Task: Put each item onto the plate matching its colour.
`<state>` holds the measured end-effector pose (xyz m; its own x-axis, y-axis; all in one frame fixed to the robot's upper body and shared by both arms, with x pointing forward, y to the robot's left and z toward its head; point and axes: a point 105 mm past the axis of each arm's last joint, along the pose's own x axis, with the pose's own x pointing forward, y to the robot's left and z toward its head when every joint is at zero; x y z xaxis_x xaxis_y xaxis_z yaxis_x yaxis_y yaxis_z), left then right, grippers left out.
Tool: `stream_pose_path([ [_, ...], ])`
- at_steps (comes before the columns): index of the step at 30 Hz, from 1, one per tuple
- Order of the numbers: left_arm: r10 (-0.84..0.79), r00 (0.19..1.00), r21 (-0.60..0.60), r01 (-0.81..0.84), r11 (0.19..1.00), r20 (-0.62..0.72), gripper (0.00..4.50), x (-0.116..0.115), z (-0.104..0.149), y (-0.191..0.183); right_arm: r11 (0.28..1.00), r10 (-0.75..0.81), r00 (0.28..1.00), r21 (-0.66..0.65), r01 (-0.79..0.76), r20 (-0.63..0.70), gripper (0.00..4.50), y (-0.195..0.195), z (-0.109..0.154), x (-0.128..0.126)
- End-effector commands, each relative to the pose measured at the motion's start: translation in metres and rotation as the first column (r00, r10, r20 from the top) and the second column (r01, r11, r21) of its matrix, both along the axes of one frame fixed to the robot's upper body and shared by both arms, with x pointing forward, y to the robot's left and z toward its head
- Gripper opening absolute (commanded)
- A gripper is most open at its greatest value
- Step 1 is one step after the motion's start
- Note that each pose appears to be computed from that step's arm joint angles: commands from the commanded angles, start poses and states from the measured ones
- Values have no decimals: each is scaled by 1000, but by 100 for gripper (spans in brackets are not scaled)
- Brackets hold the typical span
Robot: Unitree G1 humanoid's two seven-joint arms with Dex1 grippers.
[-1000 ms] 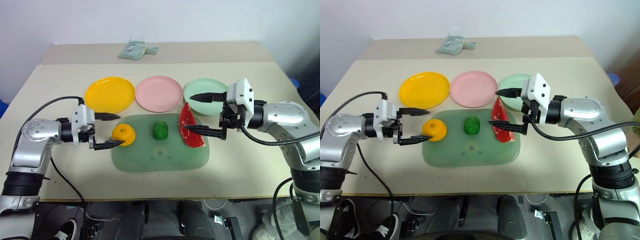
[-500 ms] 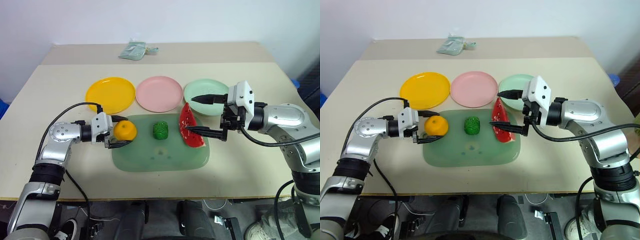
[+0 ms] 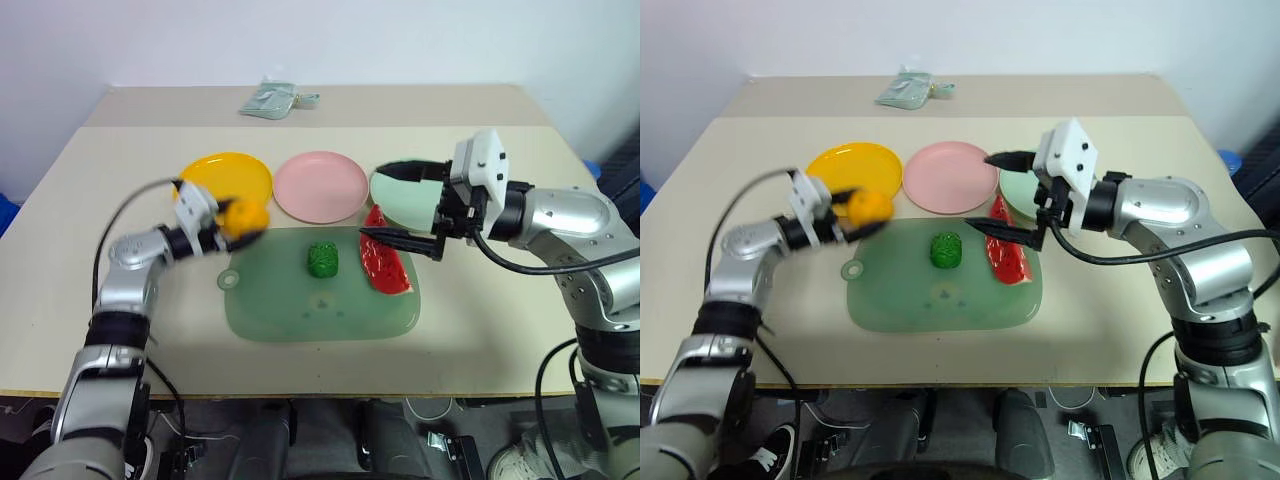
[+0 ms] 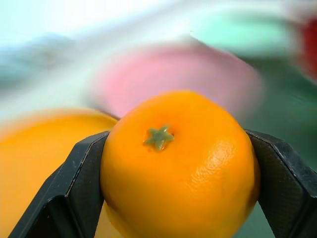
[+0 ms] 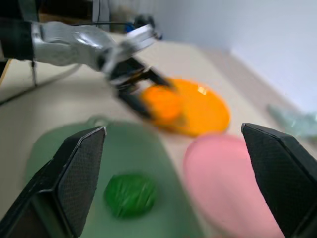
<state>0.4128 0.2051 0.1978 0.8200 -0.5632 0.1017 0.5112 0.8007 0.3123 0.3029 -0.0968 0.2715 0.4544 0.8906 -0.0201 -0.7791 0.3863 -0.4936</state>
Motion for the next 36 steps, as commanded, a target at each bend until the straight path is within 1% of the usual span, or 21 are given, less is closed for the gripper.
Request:
stream_pose_path([
  [1,261,965,-158,-254,954,23,349,32,20,14,990,-137,989,49,134,60,450,2,0,27],
  [2,309,951,-178,-302,936,9,349,39,21,15,988,-144,988,59,140,55,450,2,-2,29],
  [4,343,939,-161,-340,927,-5,349,45,17,12,985,-167,983,62,163,70,450,0,-5,33],
  [6,381,924,-61,-381,922,-19,349,50,1,9,988,-145,987,56,141,69,450,0,-9,30],
  [9,413,911,-62,-412,909,3,349,53,4,7,988,-148,986,46,145,74,450,-7,-13,30],
  [11,424,905,-81,-425,902,-32,449,54,0,10,988,-153,985,43,150,78,450,-10,-14,30],
  [15,392,920,-72,-392,917,-17,450,52,3,10,988,-149,986,39,146,77,450,-10,-17,28],
  [17,393,920,-68,-391,918,5,450,51,6,13,989,-147,986,44,144,74,450,-10,-18,28],
  [19,359,933,-63,-357,932,30,450,49,11,9,989,-143,987,43,140,75,450,-9,-19,27],
  [21,288,956,-87,-282,956,64,450,45,20,0,990,-139,987,43,136,75,450,-8,-19,27],
  [23,87,987,-176,-63,982,133,450,31,39,-28,990,-133,989,53,130,70,450,-8,-18,27],
  [25,-28,981,-205,68,976,193,450,18,52,-40,991,-126,990,53,123,69,450,-9,-18,27],
  [27,-47,978,-205,89,975,201,450,13,55,-40,992,-123,990,49,120,70,450,-9,-18,26],
  [28,-63,971,-219,115,969,230,450,8,62,-39,991,-126,989,48,123,72,450,-9,-18,27],
  [30,-203,942,-226,266,937,268,450,-10,70,-46,992,-115,992,61,112,47,450,-8,-19,27],
  [31,-311,919,-197,361,912,244,450,-21,65,-53,992,-104,994,70,101,41,450,-6,-18,25],
  [32,-444,876,-140,472,870,189,450,-37,52,-64,991,-107,994,81,105,27,450,-6,-16,26],
  [33,-526,838,-108,542,834,143,450,-48,42,-70,990,-112,994,87,110,19,450,-6,-15,27],
  [34,-575,810,-93,585,806,111,450,-56,36,-74,989,-115,993,91,114,12,450,-6,-14,28],
  [36,-601,797,-131,603,787,58,450,-61,31,-74,990,-110,992,91,105,54,450,-6,-9,27],
])
